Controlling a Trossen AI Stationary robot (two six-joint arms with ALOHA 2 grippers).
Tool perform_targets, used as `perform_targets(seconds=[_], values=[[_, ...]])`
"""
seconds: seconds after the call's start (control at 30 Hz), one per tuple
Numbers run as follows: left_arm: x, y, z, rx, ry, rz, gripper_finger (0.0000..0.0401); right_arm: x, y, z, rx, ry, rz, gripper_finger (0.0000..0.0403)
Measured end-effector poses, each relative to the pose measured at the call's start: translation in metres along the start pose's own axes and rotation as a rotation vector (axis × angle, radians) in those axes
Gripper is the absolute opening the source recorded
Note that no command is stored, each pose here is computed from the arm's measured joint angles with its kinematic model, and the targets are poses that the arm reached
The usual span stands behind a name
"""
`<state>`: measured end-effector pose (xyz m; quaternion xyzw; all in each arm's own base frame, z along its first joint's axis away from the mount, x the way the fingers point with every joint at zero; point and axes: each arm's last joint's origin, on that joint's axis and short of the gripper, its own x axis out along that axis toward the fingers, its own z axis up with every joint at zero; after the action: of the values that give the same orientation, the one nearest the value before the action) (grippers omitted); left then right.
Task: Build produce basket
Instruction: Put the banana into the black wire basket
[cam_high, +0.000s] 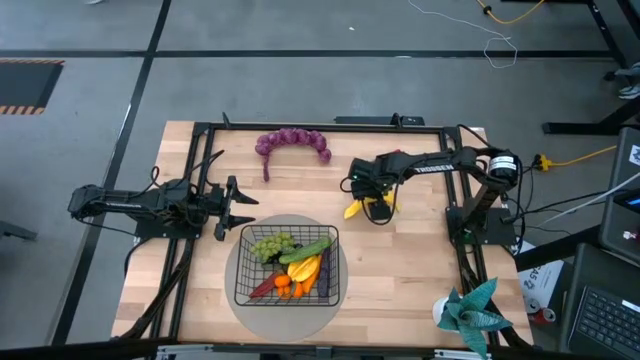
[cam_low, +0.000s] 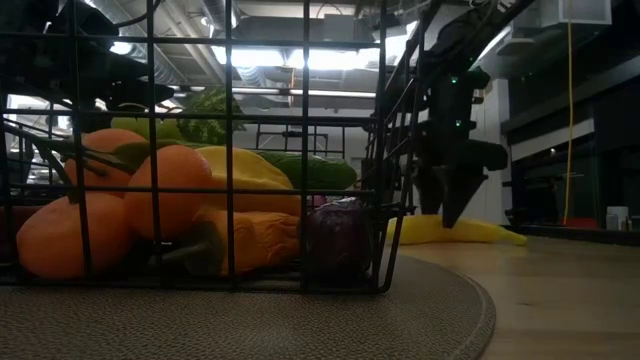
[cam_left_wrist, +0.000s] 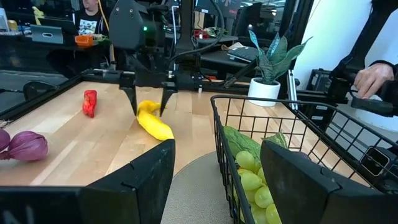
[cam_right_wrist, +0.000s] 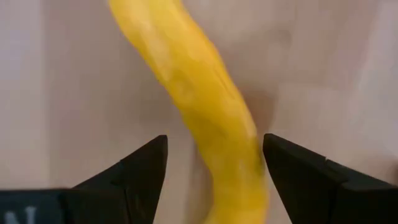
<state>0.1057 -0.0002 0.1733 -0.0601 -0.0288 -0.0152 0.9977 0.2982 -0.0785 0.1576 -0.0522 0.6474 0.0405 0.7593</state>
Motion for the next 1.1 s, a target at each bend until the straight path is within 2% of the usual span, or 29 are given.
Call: perform_targets(seconds=[0.1, 0.3, 0.43, 0.57, 0.7, 0.77, 0.93, 1.1], values=[[0.0, 0.0, 0.0, 0.0, 0.0, 0.0, 0.0231, 0.007, 0.0, 0.003, 0.0, -0.025, 0.039, 0.0268], [0.0, 0.0, 0.0, 0.0, 0.0, 0.0, 0.0231, 0.021, -0.003, 0.008, -0.001, -0.032, 0.036, 0.0268], [0.0, 0.0, 0.0, 0.0, 0.0, 0.0, 0.0231, 0.025, -0.004, 0.009, 0.046, -0.024, 0.02, 0.0261], [0.0, 0.0, 0.0, 0.0, 0.0, 0.0, 0.0231, 0.025, -0.004, 0.01, 0.089, -0.029, 0.018, 0.0223], [0.0, 0.0, 0.0, 0.0, 0.0, 0.0, 0.0231, 0.024, -0.005, 0.011, 0.182, -0.03, 0.004, 0.0153], [0.0, 0.0, 0.0, 0.0, 0.0, 0.0, 0.0231, 0.022, -0.006, 0.012, 0.201, -0.014, -0.015, 0.0118], [0.0, 0.0, 0.0, 0.0, 0.0, 0.0, 0.0231, 0.011, -0.013, 0.021, 0.17, -0.006, -0.116, 0.0118], [0.0, 0.0, 0.0, 0.0, 0.0, 0.0, 0.0231, -0.025, -0.024, 0.041, 0.153, 0.023, -0.273, 0.0118]])
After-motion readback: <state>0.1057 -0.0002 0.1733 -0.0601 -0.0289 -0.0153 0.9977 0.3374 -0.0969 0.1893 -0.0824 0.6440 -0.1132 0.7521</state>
